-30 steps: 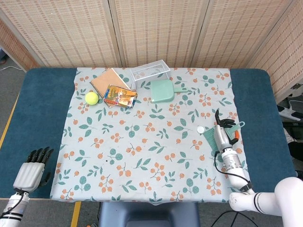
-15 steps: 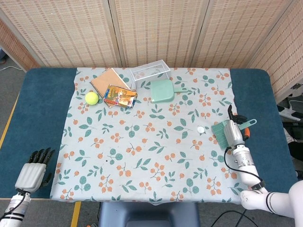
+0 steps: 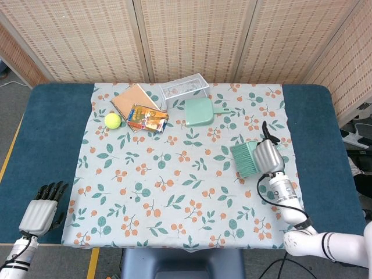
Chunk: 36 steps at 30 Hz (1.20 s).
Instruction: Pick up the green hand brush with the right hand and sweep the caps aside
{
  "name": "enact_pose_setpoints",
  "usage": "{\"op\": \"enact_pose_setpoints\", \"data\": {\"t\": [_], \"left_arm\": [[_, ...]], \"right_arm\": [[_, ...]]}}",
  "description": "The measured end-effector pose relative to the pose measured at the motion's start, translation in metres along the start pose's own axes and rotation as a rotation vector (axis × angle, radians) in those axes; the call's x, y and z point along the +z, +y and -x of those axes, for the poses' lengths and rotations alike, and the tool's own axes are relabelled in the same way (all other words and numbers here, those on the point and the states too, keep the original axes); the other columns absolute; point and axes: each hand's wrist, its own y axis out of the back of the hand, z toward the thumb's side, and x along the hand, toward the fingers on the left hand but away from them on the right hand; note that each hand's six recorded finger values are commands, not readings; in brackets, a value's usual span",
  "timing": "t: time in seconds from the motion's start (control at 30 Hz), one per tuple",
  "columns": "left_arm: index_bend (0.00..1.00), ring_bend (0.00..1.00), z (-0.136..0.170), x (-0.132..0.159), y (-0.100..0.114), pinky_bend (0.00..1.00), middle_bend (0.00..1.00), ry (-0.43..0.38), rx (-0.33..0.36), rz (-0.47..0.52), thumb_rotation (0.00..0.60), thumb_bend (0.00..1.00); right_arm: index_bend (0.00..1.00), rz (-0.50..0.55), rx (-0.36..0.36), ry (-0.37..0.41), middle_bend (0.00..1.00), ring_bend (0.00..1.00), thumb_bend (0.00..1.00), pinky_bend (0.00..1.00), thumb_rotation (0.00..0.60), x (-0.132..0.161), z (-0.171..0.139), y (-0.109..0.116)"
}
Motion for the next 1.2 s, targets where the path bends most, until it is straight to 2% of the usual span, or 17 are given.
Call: {"op": "enact_pose_setpoints", "data": {"t": [0.2, 0.37, 0.6, 0.97, 1.2], "left_arm": [[0.0, 0.0, 0.001, -0.003, 0.001, 0.08, 0.0, 0.005, 0.0, 0.003, 0.6, 0.43], [0.0, 0.0, 0.002, -0.004, 0.002, 0.08, 0.0, 0.007, 0.003, 0.007, 0.6, 0.43], [0.0, 0.0, 0.001, -0.005, 0.001, 0.08, 0.0, 0.007, -0.006, 0.012, 0.6, 0.43], [0.0, 0.0, 0.0, -0.003, -0.001, 0.08, 0.0, 0.004, -0.006, 0.004, 0.6, 0.43], [0.0, 0.0, 0.0, -0.001, -0.002, 0.08, 0.0, -0.002, -0.007, -0.002, 0.6, 0.43]], "right_arm": [[0.89, -0.059, -0.006, 0.039, 0.78, 0.45, 0.54, 0.0, 0.6, 0.035, 0.01, 0.025], [0.89, -0.114, 0.021, 0.029, 0.78, 0.45, 0.54, 0.0, 0.6, 0.049, 0.019, 0.028], [0.89, -0.179, 0.109, -0.024, 0.78, 0.45, 0.54, 0.0, 0.6, 0.042, 0.03, 0.005], [0.89, -0.264, 0.169, -0.02, 0.78, 0.45, 0.54, 0.0, 0.6, 0.046, 0.028, -0.018], [0.89, -0.311, 0.222, -0.021, 0.78, 0.45, 0.54, 0.0, 0.6, 0.04, 0.022, -0.044]]}}
